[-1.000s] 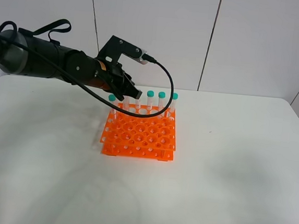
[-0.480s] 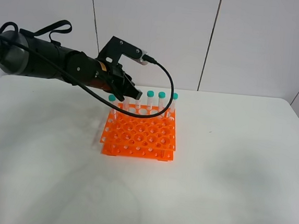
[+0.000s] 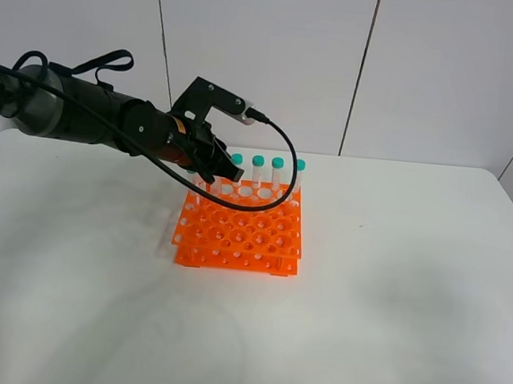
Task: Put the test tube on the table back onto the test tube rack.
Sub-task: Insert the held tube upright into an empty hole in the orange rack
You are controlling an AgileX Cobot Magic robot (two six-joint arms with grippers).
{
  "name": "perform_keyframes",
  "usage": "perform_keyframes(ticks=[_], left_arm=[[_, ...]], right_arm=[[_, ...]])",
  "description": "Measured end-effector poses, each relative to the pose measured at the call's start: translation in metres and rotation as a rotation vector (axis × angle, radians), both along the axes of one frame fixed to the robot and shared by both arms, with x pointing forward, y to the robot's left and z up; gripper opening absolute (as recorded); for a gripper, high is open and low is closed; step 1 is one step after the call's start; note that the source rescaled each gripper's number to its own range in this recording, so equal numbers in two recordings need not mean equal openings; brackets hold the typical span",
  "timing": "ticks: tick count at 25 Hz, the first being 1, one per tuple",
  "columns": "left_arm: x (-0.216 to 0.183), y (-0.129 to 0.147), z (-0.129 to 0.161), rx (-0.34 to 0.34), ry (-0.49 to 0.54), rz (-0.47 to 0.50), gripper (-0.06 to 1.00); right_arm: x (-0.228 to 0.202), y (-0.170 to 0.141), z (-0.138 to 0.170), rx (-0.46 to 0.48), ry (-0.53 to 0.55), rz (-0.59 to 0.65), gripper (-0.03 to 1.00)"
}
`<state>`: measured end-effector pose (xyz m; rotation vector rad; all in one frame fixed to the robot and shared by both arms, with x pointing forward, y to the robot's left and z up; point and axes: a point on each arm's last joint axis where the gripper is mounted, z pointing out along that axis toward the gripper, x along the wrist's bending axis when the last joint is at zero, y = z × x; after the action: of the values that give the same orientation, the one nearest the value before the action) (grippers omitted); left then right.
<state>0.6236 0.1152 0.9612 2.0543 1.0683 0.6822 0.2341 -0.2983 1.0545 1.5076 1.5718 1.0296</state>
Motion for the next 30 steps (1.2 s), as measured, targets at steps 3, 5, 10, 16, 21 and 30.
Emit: perform_keyframes(ticks=[3, 5, 10, 16, 21, 30], left_arm=[[0.001, 0.000, -0.005, 0.005, 0.009, 0.000, 0.00], [0.001, 0.000, -0.009, 0.008, 0.016, 0.001, 0.00], [0.002, 0.000, -0.010, 0.010, 0.020, 0.002, 0.00], [0.003, 0.002, -0.017, 0.017, 0.034, 0.007, 0.00], [0.005, 0.003, -0.020, 0.016, 0.038, 0.013, 0.00], [0.005, 0.003, -0.020, 0.018, 0.044, 0.013, 0.00]], right_arm=[[0.000, 0.000, 0.000, 0.000, 0.000, 0.000, 1.00], [0.000, 0.000, 0.000, 0.000, 0.000, 0.000, 1.00], [0.000, 0.000, 0.000, 0.000, 0.000, 0.000, 1.00], [0.000, 0.000, 0.000, 0.000, 0.000, 0.000, 1.00], [0.000, 0.000, 0.000, 0.000, 0.000, 0.000, 1.00], [0.000, 0.000, 0.000, 0.000, 0.000, 0.000, 1.00]])
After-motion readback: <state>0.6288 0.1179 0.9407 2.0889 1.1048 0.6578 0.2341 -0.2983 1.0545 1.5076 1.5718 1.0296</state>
